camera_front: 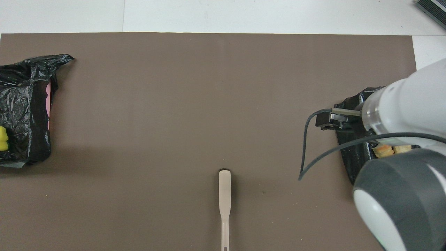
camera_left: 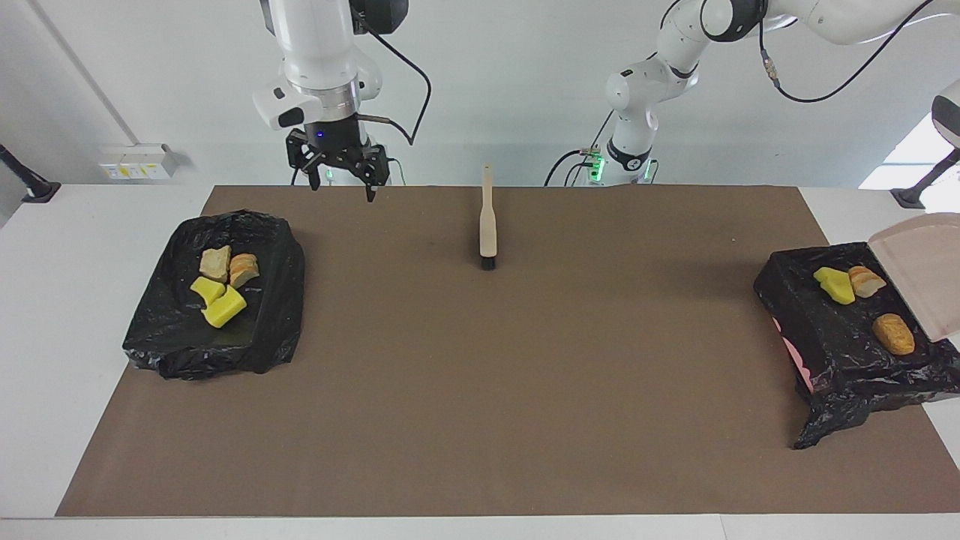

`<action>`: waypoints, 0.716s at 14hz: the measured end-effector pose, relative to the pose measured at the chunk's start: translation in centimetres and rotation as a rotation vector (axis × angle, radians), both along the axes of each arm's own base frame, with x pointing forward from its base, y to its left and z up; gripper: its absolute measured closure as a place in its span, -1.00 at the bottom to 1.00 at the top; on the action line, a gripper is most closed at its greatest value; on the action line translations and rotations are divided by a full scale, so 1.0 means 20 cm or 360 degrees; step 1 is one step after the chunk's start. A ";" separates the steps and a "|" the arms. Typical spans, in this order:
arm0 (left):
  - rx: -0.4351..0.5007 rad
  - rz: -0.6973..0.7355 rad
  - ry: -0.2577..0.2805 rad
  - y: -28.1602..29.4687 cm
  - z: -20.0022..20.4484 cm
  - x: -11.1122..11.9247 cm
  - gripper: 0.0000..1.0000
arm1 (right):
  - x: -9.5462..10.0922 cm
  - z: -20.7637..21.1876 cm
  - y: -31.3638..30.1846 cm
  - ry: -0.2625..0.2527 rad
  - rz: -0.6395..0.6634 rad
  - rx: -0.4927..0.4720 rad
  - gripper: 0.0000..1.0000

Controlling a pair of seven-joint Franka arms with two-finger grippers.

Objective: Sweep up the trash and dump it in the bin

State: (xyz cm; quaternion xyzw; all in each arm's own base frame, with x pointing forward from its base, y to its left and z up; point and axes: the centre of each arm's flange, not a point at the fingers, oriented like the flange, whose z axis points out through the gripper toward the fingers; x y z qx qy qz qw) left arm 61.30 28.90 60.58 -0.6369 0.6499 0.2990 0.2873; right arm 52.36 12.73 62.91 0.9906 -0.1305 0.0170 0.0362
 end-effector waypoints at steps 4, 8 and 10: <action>-0.0172 0.0039 -0.0221 -0.10 0.25 -0.13 0.34 | -0.05 0.17 -0.44 -0.0021 -0.0156 0.0092 -1.00; -0.0594 0.0203 -0.0388 -0.19 0.09 -0.10 0.34 | -0.14 0.25 -0.85 -0.0021 -0.0032 0.0109 -1.00; -0.0725 0.0359 -0.0456 -0.33 -0.03 -0.05 0.34 | -0.15 0.19 -0.96 0.0025 -0.0032 0.0116 -1.00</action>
